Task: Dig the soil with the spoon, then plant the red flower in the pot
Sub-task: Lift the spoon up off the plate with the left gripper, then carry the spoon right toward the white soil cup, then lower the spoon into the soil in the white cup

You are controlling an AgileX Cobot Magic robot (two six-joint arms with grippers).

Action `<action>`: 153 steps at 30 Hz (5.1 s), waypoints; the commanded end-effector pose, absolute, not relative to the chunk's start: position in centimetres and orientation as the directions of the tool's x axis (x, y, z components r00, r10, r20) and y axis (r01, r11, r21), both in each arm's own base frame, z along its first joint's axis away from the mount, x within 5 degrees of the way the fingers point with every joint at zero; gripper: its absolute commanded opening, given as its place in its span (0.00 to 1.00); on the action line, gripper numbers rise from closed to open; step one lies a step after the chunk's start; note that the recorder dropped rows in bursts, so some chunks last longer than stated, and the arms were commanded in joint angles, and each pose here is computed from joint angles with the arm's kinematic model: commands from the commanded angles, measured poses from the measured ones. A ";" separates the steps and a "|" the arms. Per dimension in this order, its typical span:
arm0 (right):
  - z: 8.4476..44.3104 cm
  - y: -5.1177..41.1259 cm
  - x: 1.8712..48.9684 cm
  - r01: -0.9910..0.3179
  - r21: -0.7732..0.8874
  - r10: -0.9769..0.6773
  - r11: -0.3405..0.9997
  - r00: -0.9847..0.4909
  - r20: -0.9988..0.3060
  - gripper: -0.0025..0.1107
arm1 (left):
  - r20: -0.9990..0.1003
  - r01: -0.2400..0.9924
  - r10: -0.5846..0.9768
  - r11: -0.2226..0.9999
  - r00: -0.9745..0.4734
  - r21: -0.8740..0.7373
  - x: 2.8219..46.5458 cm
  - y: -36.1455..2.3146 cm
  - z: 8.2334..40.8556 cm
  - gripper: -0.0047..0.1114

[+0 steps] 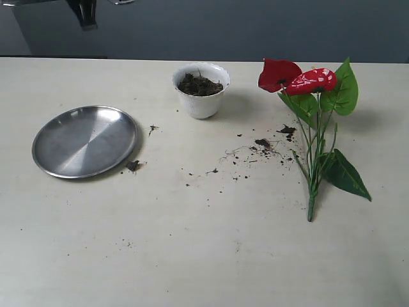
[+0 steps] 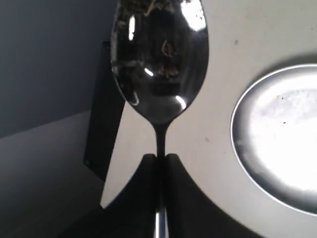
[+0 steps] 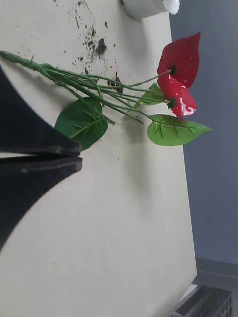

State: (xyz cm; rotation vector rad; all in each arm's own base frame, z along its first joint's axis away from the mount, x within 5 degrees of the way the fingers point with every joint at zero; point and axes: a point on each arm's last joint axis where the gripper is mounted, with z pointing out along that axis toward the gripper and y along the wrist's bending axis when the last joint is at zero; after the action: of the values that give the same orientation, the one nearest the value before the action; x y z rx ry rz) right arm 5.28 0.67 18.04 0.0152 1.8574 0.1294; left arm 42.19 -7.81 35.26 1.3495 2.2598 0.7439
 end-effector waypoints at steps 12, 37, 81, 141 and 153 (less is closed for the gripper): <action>18.1 0.7 5.3 -0.060 0.100 0.080 0.993 -0.273 -0.959 0.02 | 0.176 0.600 0.970 -0.043 -0.165 0.799 46.2 -11.7 32.5 0.05; 18.1 0.7 5.3 -0.060 0.100 0.080 0.993 -0.275 -0.958 0.02 | 0.490 0.472 0.871 -0.442 0.023 0.763 49.3 -15.0 27.8 0.05; 18.1 0.7 5.3 -0.060 0.100 0.080 0.993 -0.276 -0.958 0.02 | 0.396 0.466 0.914 -0.390 0.089 0.795 49.3 -15.9 27.5 0.05; 18.1 0.7 5.3 -0.060 0.100 0.080 0.993 -0.274 -0.958 0.02 | 0.880 0.221 0.346 -0.933 0.327 0.284 49.2 -18.8 21.5 0.05; 18.1 0.7 5.3 -0.060 0.100 0.080 0.993 -0.276 -0.958 0.02 | 0.915 0.209 0.277 -0.953 0.294 0.221 48.9 -19.4 19.0 0.05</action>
State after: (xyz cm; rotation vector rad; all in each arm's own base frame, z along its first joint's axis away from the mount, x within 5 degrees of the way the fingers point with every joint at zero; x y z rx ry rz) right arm 5.28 0.68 18.05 0.0151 1.8566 0.1305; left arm 48.80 -19.60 19.72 2.4817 0.4804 1.6842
